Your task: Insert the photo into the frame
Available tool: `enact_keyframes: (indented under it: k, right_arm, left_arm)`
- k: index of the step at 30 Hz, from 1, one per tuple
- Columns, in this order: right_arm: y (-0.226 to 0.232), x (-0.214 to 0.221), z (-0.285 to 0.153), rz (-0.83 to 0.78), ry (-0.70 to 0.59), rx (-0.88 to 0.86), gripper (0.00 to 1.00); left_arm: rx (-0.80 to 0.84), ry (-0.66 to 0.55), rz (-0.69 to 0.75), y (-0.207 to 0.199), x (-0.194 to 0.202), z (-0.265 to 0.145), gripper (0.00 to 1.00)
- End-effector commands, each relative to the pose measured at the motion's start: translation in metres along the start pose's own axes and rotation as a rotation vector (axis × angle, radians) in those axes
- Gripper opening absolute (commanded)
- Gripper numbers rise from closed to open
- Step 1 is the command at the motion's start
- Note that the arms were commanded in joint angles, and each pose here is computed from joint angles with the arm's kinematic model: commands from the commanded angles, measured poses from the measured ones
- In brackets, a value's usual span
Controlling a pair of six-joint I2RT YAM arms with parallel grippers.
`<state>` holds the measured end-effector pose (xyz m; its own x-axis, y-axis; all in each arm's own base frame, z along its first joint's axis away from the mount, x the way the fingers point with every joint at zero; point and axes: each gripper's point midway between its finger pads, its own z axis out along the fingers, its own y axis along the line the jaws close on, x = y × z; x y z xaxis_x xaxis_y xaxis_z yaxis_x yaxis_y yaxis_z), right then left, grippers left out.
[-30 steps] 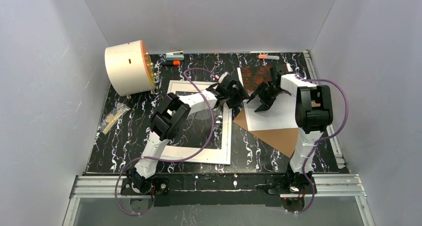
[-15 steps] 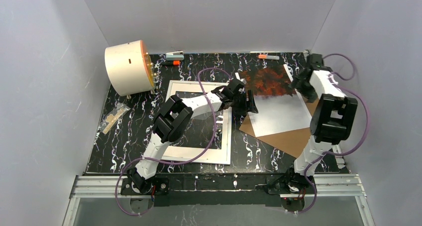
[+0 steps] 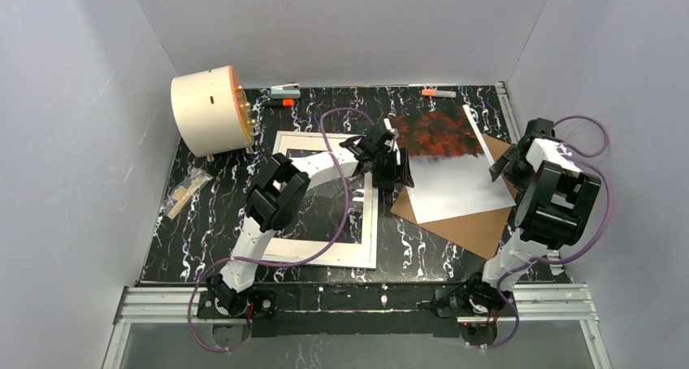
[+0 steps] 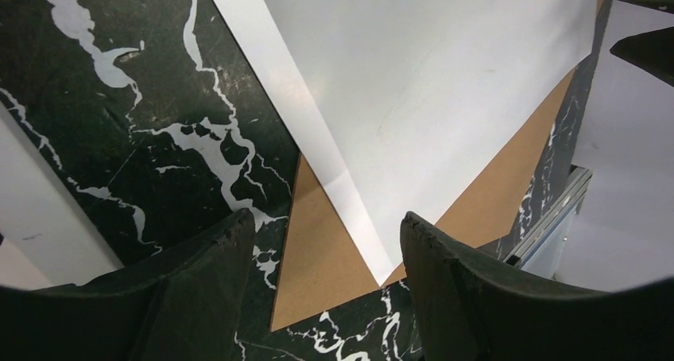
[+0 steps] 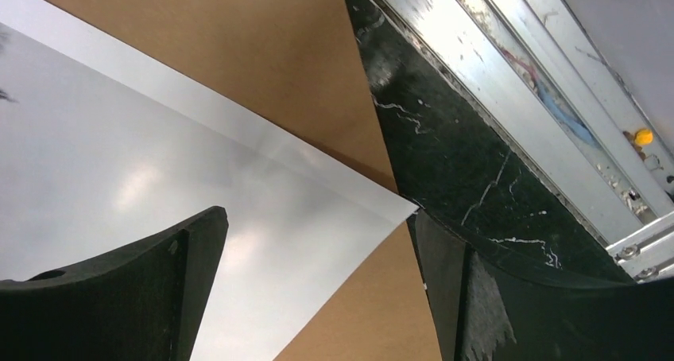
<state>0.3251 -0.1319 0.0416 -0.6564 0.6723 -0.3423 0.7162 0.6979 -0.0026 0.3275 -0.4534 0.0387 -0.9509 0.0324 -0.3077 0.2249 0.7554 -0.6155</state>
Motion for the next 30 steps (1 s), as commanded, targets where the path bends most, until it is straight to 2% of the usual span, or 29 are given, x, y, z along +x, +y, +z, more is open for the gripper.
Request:
enact_keyframes:
  k: [1, 5, 12, 17, 24, 30]
  right_arm:
    - [-0.005, -0.007, -0.013, 0.063, -0.078, -0.018, 0.97]
    - [-0.001, 0.005, -0.013, 0.108, -0.077, -0.068, 0.96]
    - [0.014, 0.035, -0.002, 0.157, 0.023, -0.154, 0.94]
    - [0.026, 0.063, -0.004, 0.180, 0.110, -0.245, 0.92]
    - [0.044, 0.102, -0.017, 0.212, 0.218, -0.390, 0.87]
    - [0.045, 0.101, -0.026, 0.185, 0.215, -0.398, 0.86]
  left_arm:
    - [-0.084, 0.042, 0.088, 0.010, 0.008, -0.024, 0.66]
    - [-0.057, -0.005, 0.180, -0.018, 0.004, -0.030, 0.67]
    - [-0.038, -0.056, 0.242, -0.043, 0.010, -0.020, 0.67]
    - [0.056, -0.090, 0.283, -0.065, 0.010, -0.006, 0.67]
    - [0.181, -0.048, 0.292, -0.076, 0.027, 0.026, 0.69]
    - [0.223, 0.003, 0.305, -0.071, 0.053, 0.032, 0.69]
